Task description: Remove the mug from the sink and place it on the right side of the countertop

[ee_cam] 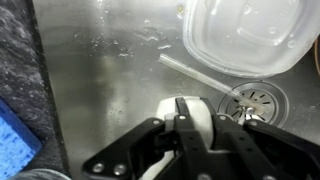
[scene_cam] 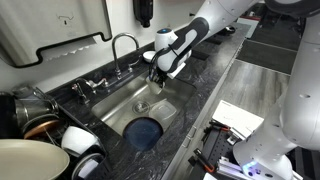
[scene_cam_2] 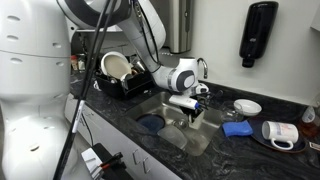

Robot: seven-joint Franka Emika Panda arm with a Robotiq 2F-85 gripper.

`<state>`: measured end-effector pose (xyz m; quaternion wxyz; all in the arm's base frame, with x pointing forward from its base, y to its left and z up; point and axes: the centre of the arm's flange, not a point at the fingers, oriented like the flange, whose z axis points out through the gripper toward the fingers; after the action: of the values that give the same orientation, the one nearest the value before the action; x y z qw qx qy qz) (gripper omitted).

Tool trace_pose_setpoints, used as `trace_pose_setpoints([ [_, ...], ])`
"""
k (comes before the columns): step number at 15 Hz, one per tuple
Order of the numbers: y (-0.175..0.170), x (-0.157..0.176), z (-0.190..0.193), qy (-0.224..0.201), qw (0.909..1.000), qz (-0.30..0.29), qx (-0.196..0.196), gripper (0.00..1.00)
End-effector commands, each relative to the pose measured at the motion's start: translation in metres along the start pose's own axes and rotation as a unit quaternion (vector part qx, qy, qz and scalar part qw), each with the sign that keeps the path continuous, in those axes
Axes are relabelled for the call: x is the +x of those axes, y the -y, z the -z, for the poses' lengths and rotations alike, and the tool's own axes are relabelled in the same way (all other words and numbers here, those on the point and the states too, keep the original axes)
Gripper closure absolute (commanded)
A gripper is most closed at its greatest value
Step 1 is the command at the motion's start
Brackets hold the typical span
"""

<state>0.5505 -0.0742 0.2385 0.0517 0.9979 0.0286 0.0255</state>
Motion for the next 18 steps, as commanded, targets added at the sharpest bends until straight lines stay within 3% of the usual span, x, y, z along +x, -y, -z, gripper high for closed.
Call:
trace_pose_setpoints([
  [1, -0.022, -0.036, 0.038, -0.033, 0.9988, -0.029, 0.021, 0.96],
  [10, -0.086, -0.073, 0.096, -0.074, 0.9917, -0.092, 0.052, 0.96],
  [18, -0.138, -0.115, 0.106, -0.093, 0.9795, -0.173, 0.043, 0.96],
])
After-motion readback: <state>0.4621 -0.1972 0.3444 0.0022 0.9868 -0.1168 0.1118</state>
